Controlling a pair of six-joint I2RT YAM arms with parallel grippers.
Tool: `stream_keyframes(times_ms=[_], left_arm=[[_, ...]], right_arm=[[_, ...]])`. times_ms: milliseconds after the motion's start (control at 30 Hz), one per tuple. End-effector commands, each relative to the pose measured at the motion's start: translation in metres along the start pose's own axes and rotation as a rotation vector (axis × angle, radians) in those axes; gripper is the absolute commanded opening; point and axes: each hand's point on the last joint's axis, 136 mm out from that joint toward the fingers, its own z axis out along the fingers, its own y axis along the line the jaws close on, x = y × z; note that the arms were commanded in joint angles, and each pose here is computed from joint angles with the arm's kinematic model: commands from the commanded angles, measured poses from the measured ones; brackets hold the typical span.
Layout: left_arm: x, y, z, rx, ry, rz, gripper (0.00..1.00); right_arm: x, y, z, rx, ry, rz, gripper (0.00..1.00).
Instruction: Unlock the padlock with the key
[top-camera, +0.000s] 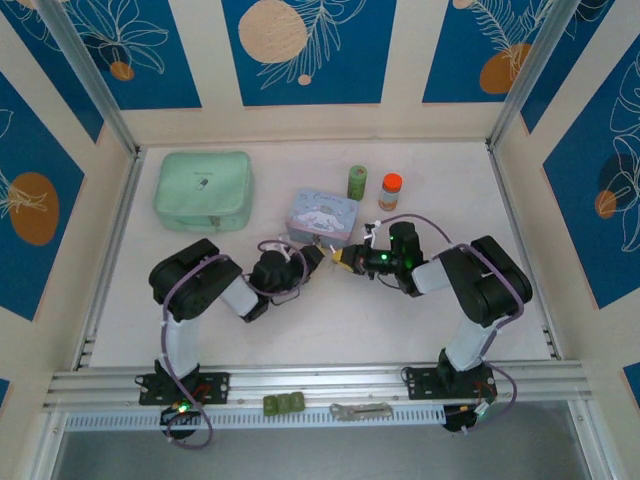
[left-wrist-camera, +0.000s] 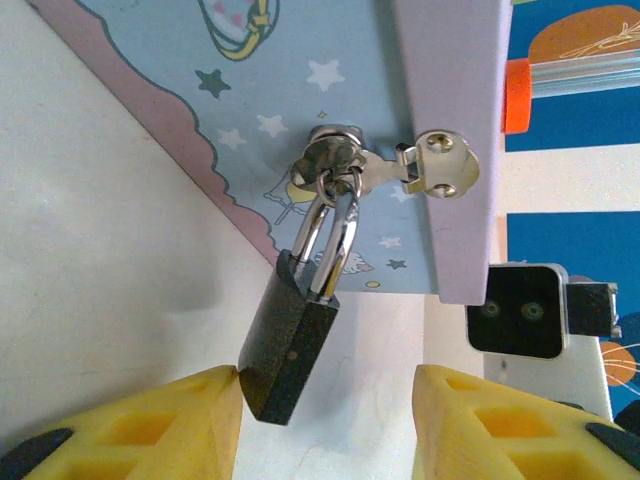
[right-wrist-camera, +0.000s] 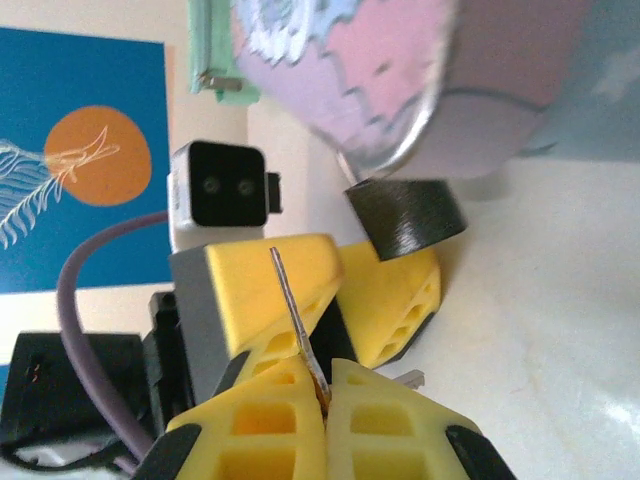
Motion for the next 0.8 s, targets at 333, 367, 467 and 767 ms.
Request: stream_keyframes(times_ms=[333, 367, 467, 767], left_arm=[[0.005, -0.048, -0.043, 0.201, 0.066, 0.100, 0.52], [0.004, -0.050, -0.043, 0.209, 0.072, 0.105, 0.52], [-0.001, -0.055, -0.043, 0.221, 0.067, 0.137, 0.52], [0.004, -0.108, -0.032, 0.331, 0.183, 0.293, 0.52]], right_arm=[[0.030, 0.026, -0.031, 0.011, 0.158, -0.165, 0.00], [0.030, 0.025, -0.031, 0.019, 0.157, -0.165, 0.00], [0.030, 0.023, -0.031, 0.038, 0.147, -0.158, 0.00], [0.037, 0.040, -0.029, -0.009, 0.186, -0.216, 0.00]])
